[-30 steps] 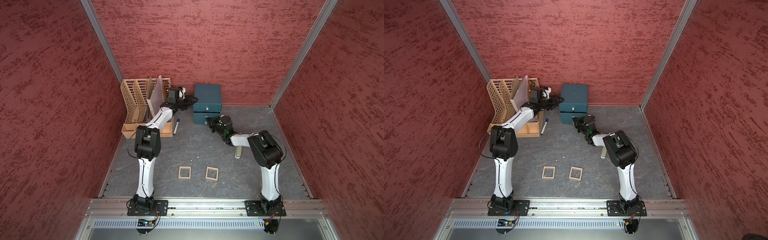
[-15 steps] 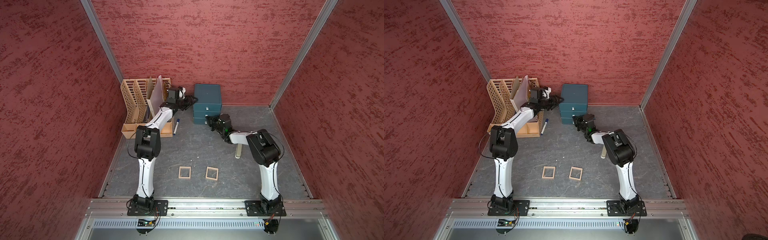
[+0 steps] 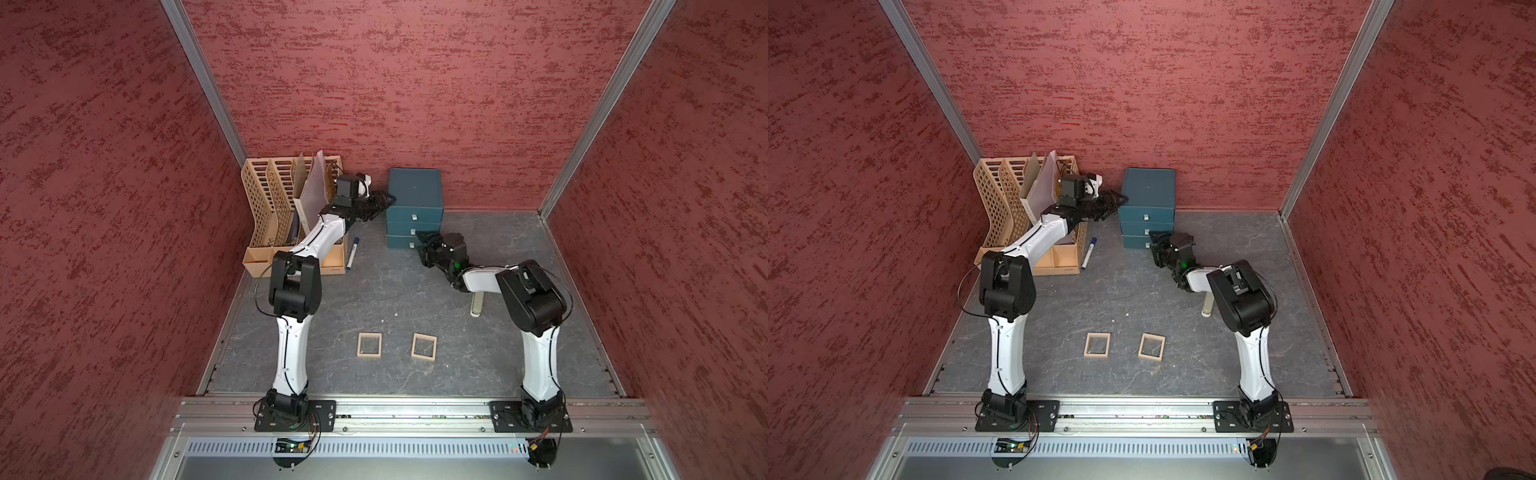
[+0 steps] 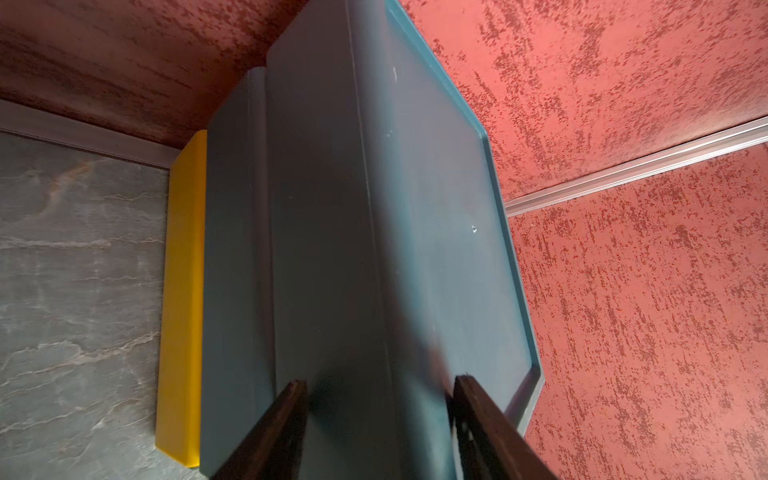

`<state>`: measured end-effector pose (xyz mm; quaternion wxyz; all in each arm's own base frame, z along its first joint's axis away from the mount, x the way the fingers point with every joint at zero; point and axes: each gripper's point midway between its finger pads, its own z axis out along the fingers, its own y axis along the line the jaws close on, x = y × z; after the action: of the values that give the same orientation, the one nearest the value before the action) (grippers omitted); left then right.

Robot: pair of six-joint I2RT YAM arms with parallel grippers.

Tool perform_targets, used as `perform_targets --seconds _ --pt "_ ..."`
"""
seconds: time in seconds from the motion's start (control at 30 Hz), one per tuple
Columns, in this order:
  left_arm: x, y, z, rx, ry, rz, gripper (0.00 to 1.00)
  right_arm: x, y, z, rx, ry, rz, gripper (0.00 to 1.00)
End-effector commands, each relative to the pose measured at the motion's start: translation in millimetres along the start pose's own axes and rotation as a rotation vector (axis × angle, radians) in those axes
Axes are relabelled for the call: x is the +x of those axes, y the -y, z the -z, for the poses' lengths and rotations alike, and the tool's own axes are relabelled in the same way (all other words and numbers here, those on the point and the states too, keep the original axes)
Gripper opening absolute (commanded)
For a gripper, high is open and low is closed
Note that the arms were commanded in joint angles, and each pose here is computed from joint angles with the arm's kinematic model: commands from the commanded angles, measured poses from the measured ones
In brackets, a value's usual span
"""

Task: Place the brooch boxes into the drawer by color
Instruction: Open the drawer in the storage box.

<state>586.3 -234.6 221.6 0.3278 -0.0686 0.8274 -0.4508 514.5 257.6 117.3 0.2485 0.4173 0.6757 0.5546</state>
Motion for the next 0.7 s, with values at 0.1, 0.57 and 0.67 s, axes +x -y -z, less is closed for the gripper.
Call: perform_targets --seconds 0.1,0.57,0.67 --pt "12.7 -0.9 0.8 -0.029 -0.030 -0.003 0.59 7.7 -19.6 23.0 -0.090 -0.003 0.010 0.70" --pt "13.6 0.5 0.1 -0.031 -0.034 -0.008 0.59 0.9 32.9 -14.1 -0.053 -0.029 0.014 0.52" --pt "13.8 0.8 0.6 -0.032 -0.036 -0.012 0.59 -1.3 33.4 -21.5 -0.055 -0.025 0.011 0.49"
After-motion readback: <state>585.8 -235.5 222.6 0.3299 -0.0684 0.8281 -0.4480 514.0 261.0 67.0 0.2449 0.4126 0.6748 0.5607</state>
